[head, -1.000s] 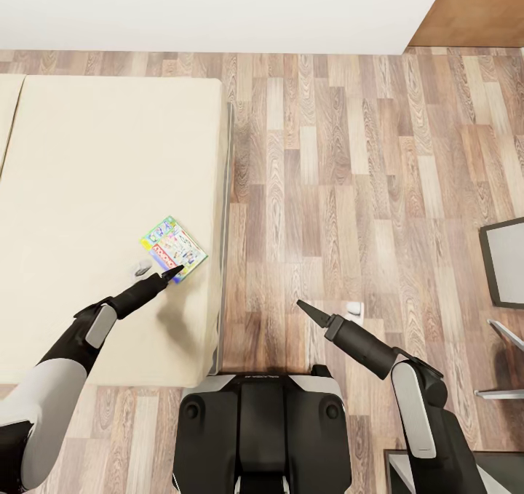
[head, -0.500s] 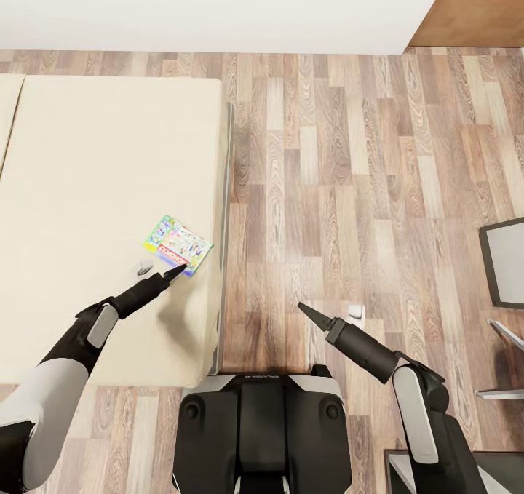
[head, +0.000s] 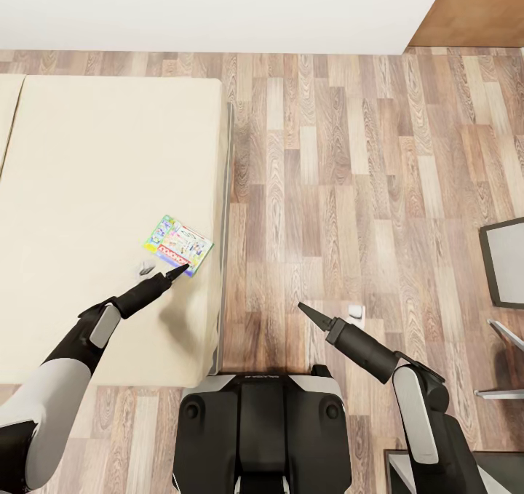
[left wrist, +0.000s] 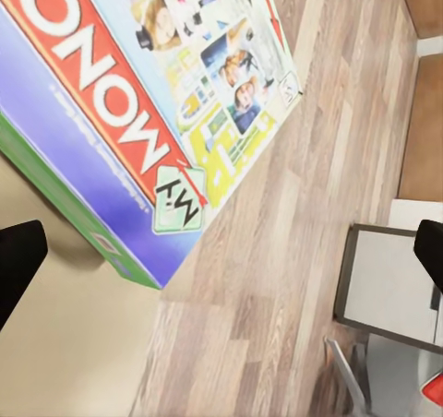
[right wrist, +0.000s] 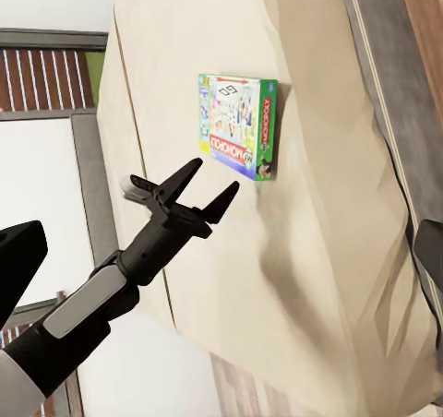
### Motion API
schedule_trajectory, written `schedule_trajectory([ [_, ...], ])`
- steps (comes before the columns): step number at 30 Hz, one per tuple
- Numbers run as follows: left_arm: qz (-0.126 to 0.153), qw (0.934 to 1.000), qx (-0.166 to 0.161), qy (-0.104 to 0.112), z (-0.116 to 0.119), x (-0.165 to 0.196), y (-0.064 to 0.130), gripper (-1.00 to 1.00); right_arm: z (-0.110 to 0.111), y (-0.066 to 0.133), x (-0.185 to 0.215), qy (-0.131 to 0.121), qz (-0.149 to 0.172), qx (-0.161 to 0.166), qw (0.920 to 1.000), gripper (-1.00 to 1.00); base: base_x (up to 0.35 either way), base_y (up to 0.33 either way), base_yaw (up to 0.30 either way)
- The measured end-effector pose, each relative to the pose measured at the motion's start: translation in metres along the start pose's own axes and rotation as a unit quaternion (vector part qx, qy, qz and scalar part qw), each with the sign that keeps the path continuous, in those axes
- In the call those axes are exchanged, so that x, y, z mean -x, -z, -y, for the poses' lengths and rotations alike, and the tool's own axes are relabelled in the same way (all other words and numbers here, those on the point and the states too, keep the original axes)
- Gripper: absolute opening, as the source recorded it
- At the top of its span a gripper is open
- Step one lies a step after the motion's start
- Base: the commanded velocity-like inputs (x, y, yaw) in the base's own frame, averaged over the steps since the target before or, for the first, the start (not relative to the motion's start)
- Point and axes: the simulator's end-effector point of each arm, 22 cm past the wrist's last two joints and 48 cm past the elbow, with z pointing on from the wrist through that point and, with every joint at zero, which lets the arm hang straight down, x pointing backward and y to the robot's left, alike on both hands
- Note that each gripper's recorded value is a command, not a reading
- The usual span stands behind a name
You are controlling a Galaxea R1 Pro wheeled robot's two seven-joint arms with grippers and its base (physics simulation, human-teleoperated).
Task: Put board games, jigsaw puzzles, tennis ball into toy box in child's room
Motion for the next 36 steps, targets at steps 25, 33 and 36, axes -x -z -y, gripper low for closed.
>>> schedule_trajectory([
  [25, 0.005, 1.0, -0.002, 0.002, 0.0001, 0.0027, 0.0009, 1.0, -0.0018, 0.0007, 0.0009, 0.001, 0.001, 0.003, 1.0, 1.0, 0.0, 0.0, 0.0],
  [33, 0.005, 1.0, -0.002, 0.002, 0.0002, 0.0029, 0.001, 1.0, -0.0015, 0.0012, 0.0012, 0.0, 0.002, 0.003, 1.0, 1.0, 0.0, 0.0, 0.0],
  [36, 0.005, 1.0, -0.002, 0.002, 0.0003, 0.003, 0.001, 1.0, -0.0003, 0.0024, 0.0026, 0.0, 0.004, 0.002, 1.0, 1.0, 0.0, 0.0, 0.0],
])
